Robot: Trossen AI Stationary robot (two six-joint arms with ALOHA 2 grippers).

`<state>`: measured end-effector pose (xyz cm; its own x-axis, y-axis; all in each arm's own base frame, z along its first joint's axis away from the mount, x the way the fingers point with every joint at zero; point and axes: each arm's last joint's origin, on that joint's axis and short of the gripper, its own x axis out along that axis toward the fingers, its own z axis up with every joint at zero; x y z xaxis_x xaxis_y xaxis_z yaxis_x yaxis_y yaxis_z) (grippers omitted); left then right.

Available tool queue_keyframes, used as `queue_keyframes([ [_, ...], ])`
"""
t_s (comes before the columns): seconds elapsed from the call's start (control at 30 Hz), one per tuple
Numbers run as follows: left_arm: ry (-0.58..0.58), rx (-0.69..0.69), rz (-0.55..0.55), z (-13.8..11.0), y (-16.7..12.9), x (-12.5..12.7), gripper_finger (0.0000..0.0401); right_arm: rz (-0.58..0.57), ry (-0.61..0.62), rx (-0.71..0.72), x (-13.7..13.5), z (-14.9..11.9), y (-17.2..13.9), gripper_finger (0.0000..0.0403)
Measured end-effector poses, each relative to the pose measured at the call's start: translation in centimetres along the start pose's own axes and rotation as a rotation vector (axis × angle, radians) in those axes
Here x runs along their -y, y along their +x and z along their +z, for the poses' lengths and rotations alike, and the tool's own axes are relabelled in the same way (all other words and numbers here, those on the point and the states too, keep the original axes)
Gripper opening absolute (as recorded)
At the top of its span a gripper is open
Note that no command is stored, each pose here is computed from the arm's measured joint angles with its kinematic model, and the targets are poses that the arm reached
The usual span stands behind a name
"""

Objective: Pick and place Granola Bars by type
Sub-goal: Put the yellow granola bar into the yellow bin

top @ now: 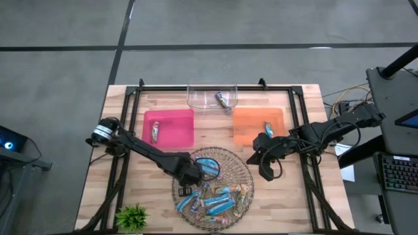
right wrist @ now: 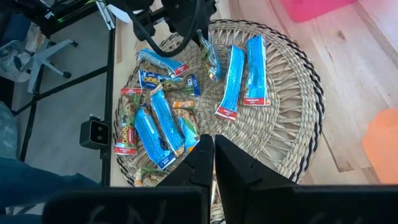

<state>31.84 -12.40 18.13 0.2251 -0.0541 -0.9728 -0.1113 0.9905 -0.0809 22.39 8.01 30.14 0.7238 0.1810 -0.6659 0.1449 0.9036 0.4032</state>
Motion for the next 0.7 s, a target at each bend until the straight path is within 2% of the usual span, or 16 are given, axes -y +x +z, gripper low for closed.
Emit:
queue_keyframes([
  [0.5,-0.02,0.094,-0.036,0.4,-3.1,-0.4,0.0027,-0.005,-0.01,-0.007,0.1,-0.1,0.0,0.0008],
  [0.7,-0.052,0.189,-0.074,1.2,-5.0,-1.1,0.0027,0.002,-0.01,-0.004,-0.1,0.1,-0.1,0.0008],
])
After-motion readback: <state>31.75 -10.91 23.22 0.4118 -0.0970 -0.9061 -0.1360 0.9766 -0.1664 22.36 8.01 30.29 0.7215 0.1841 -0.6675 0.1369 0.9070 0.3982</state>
